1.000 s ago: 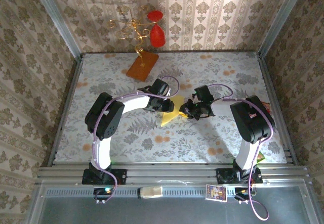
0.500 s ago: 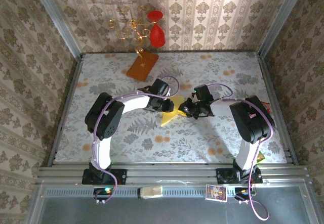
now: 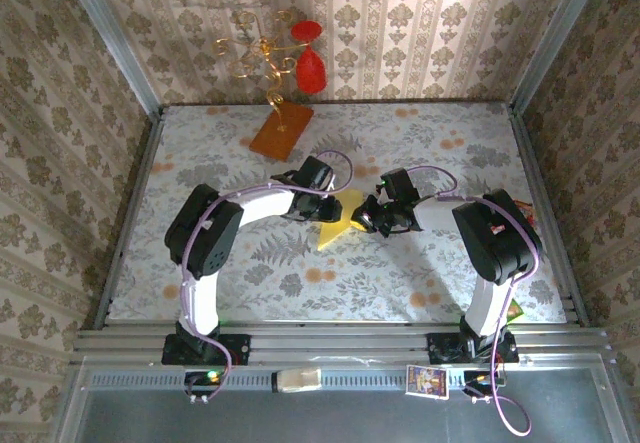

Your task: Fold a paper plane with a square sheet of paper (pick it up from the middle)

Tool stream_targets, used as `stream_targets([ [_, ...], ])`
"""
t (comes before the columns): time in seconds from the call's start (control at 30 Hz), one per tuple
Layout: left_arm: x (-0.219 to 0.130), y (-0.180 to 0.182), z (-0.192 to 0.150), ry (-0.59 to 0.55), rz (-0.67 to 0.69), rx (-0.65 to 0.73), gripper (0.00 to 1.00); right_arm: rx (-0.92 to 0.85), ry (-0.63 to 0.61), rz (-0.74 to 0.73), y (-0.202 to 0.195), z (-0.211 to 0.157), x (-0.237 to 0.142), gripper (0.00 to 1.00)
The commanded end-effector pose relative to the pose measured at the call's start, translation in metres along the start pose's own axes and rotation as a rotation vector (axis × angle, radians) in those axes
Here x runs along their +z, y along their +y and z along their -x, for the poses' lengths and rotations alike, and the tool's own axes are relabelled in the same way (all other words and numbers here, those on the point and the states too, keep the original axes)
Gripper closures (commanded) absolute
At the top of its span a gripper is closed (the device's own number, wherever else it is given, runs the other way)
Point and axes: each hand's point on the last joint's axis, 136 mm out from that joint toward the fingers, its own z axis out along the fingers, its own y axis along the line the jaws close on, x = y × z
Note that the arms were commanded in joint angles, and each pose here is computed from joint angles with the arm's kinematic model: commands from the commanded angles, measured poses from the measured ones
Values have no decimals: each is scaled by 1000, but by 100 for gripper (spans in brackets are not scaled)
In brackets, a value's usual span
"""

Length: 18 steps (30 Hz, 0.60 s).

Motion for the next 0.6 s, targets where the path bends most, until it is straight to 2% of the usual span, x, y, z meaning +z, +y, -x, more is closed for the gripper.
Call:
stream_targets([
  [0.0, -37, -6, 18, -89, 19, -12, 65, -36, -19, 8, 13, 3, -6, 90],
  [0.17, -69, -17, 25, -201, 2, 46, 49, -35, -42, 8, 19, 4, -14, 91],
  [0.23, -71, -18, 20, -227, 9, 89, 47, -31, -50, 17, 22, 5, -17, 91],
  [0.4, -60, -20, -3, -232, 25, 191, 39, -30, -45, 28, 32, 4, -23, 91],
  [0.57, -50, -37, -20, -272, 2, 348, 33, -22, -28, 23, 37, 2, -27, 91],
])
